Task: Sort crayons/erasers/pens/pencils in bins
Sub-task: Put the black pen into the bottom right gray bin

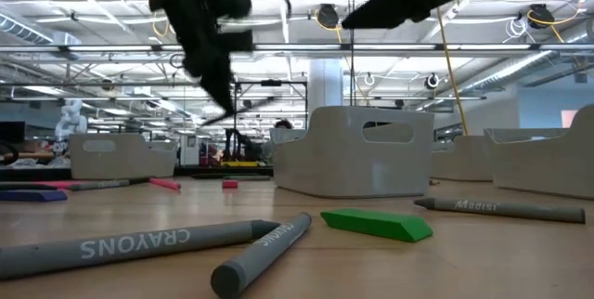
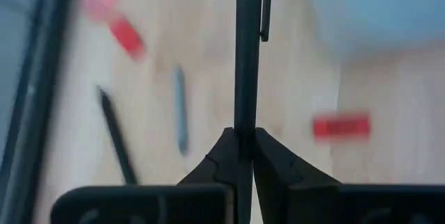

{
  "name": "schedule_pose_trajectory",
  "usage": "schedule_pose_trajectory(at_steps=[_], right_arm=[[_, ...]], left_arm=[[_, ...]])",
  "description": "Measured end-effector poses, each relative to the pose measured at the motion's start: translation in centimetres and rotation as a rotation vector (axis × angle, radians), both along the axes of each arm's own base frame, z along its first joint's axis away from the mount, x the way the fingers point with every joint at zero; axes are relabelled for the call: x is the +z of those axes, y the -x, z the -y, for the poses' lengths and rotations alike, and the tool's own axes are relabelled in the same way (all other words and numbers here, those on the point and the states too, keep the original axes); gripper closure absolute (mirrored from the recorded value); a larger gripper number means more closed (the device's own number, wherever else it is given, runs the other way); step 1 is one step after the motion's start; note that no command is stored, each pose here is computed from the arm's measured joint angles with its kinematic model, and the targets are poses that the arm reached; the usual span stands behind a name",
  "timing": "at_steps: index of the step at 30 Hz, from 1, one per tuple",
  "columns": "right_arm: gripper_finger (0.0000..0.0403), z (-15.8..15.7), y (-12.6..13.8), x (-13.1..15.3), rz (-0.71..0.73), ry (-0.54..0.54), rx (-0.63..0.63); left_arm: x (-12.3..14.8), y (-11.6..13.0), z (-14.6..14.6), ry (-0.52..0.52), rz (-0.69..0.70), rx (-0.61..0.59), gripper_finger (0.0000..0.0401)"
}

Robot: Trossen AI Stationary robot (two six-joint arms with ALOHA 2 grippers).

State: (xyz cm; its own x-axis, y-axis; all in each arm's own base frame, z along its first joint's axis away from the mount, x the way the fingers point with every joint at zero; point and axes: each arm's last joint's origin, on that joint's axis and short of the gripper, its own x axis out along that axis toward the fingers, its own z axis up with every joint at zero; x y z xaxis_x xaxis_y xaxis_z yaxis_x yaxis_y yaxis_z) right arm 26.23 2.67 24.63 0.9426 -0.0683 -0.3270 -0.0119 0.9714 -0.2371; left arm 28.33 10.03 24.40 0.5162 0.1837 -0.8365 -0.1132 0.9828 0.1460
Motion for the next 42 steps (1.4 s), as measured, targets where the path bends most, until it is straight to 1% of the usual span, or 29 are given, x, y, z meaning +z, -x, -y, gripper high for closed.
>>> schedule_pose_trajectory(at_steps=[5, 7, 11, 13, 15, 17, 19, 24, 27, 31, 33, 35, 37, 42], right_arm=[[0.0199, 0.1, 0.3, -1.2, 0.195, -0.089, -0.027], [0.0195, 0.3, 0.2, -1.7, 0.267, -0.093, -0.083], [0.0194, 0.8, -0.1, -2.1, 0.349, -0.083, -0.205], [0.0197, 1.1, -0.4, -2.2, 0.392, -0.099, -0.223], [0.0201, 1.5, -0.5, -2.1, 0.426, -0.125, -0.291], [0.0205, 2.1, -0.5, -2.0, 0.453, -0.137, -0.373], [0.0208, 2.4, -0.5, -1.9, 0.466, -0.132, -0.394], [0.0211, 2.8, -0.4, -0.8, 0.558, -0.077, -0.323], [0.0211, 3.1, -0.3, -0.4, 0.598, -0.053, -0.328], [0.0216, 3.8, -0.2, -0.1, 0.636, -0.061, -0.354], [0.0222, 4.1, -0.1, 0.1, 0.656, -0.06, -0.362], [0.023, 4.3, -0.1, 0.2, 0.67, -0.055, -0.342], [0.0239, 4.5, -0.1, 0.3, 0.678, -0.053, -0.325], [0.0258, 4.8, 0.0, 0.5, 0.692, -0.044, -0.321]], left_arm=[[3.1, -0.9, 1.1, -0.02, 0.276, -0.062, 0.0374], [4.2, -1.7, 1.4, -0.046, 0.402, -0.085, 0.0374], [4.8, -3.4, 2.1, -0.085, 0.554, -0.123, 0.0373], [5.0, -4.2, 2.3, -0.101, 0.617, -0.136, 0.0372], [4.9, -4.9, 2.4, -0.117, 0.666, -0.146, 0.0372], [4.7, -5.4, 2.5, -0.133, 0.687, -0.162, 0.0372], [4.5, -5.7, 2.6, -0.142, 0.696, -0.174, 0.0371], [4.6, -6.1, 2.6, -0.174, 0.73, -0.192, 0.0371], [4.7, -6.4, 2.6, -0.186, 0.76, -0.195, 0.0371], [5.1, -6.6, 2.7, -0.214, 0.805, -0.209, 0.0371], [5.0, -6.9, 2.9, -0.224, 0.828, -0.217, 0.0371], [4.9, -7.1, 2.9, -0.225, 0.835, -0.218, 0.0371], [4.8, -7.6, 3.0, -0.243, 0.876, -0.228, 0.0371], [3.8, -8.5, 2.8, -0.28, 0.881, -0.197, 0.037]])
